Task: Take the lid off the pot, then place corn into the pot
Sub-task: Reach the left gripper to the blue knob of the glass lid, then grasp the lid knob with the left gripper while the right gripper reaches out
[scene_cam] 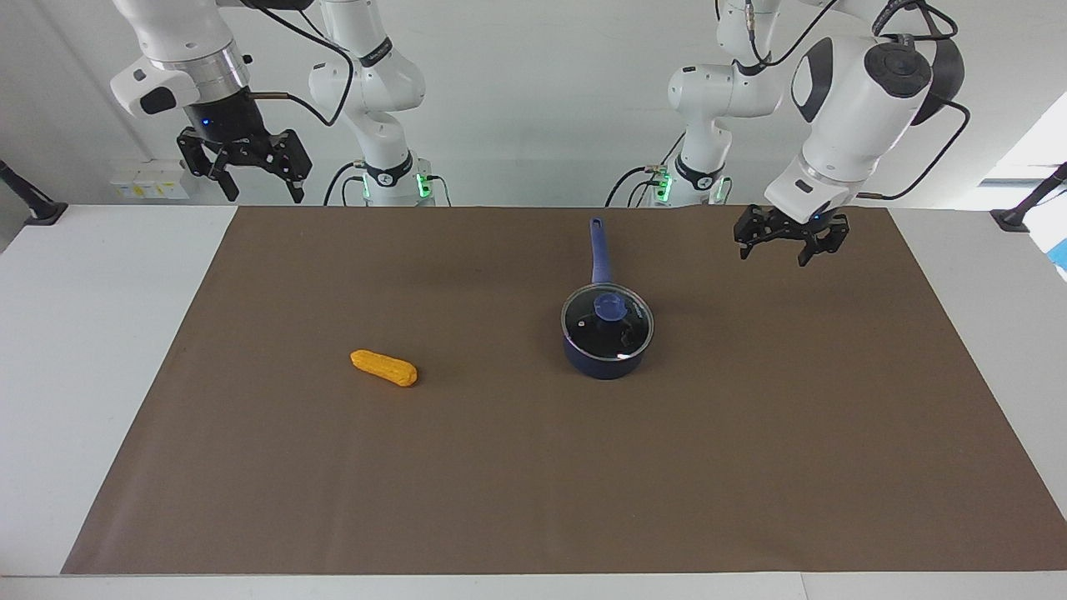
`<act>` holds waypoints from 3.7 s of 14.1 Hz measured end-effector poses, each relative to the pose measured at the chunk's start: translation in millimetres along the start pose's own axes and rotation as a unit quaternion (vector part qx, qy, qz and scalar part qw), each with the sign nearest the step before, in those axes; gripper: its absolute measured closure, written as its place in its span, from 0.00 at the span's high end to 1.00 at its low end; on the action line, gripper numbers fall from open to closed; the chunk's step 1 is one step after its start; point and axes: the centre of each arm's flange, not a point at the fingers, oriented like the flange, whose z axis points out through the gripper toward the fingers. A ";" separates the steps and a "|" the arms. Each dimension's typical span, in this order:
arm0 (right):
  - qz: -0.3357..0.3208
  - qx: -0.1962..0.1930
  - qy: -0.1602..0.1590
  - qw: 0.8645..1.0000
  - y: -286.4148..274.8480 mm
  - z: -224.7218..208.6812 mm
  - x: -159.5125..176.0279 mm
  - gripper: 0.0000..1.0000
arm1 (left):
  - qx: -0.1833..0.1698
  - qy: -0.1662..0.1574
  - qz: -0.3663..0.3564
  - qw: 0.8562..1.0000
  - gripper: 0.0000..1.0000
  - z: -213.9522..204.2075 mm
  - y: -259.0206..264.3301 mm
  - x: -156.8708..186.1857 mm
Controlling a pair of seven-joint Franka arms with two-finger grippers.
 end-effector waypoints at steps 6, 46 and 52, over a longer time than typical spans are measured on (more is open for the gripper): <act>0.000 0.000 0.000 1.000 0.0 0.0 0.0 1.00 | 0.001 0.010 -0.026 1.000 1.00 24.4 62.2 2.5; -0.003 -0.002 -0.037 0.999 -3.0 4.1 -9.0 1.00 | -0.007 0.021 -0.091 0.996 0.69 132.1 222.5 46.9; -0.007 -0.001 -0.020 1.000 -5.1 37.4 2.9 1.00 | -0.007 0.021 -0.092 0.996 0.58 131.8 222.0 47.2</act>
